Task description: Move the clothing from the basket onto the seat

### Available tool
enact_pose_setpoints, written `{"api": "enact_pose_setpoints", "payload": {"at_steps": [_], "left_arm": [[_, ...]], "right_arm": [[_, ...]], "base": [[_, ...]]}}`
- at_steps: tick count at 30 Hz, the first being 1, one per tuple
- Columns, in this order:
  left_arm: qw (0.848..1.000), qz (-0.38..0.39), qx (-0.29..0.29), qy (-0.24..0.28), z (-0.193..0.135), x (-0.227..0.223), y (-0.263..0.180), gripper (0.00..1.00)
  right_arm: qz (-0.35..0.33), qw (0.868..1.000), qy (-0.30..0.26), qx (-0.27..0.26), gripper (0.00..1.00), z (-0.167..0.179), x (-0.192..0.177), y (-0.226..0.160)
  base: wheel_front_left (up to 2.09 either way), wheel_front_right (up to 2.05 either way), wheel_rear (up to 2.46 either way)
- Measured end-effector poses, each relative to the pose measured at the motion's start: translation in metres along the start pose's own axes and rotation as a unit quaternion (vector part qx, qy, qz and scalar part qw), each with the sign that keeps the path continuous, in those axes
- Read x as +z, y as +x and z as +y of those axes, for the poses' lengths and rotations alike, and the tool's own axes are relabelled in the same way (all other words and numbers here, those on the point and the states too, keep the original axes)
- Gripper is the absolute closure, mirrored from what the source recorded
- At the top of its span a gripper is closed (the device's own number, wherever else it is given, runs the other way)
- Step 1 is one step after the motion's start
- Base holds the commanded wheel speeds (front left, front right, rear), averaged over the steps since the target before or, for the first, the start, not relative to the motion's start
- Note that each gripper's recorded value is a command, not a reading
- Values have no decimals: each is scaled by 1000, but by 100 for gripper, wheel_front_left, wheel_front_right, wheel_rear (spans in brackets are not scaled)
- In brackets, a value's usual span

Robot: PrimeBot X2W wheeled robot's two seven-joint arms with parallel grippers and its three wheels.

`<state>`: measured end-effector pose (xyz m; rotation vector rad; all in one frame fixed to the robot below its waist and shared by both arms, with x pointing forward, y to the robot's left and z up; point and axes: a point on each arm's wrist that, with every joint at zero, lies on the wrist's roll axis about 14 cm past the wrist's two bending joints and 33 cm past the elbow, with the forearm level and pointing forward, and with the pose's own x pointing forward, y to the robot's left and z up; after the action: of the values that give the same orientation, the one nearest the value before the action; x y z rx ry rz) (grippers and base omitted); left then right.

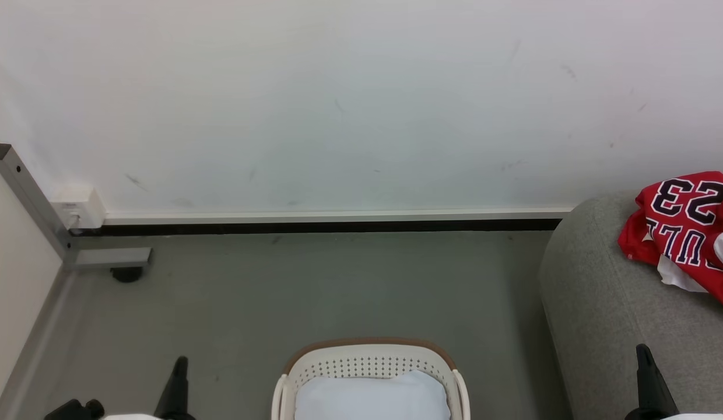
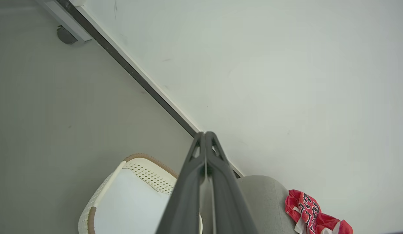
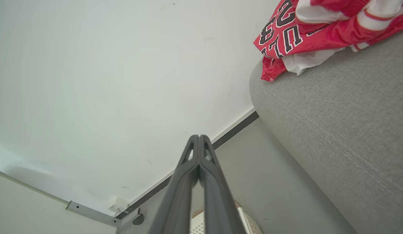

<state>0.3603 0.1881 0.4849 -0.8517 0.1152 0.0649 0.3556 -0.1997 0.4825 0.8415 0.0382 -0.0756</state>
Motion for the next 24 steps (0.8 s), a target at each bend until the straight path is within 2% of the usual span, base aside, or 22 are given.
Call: {"api": "enact_pose_setpoints", "payload": {"at_steps": [24], "left_arm": [[990,-4,-11,-140,-9,13,10,100]], "right_arm": [[3,990,141,9,100,7,8,13]], "base": [[0,0,0]]}}
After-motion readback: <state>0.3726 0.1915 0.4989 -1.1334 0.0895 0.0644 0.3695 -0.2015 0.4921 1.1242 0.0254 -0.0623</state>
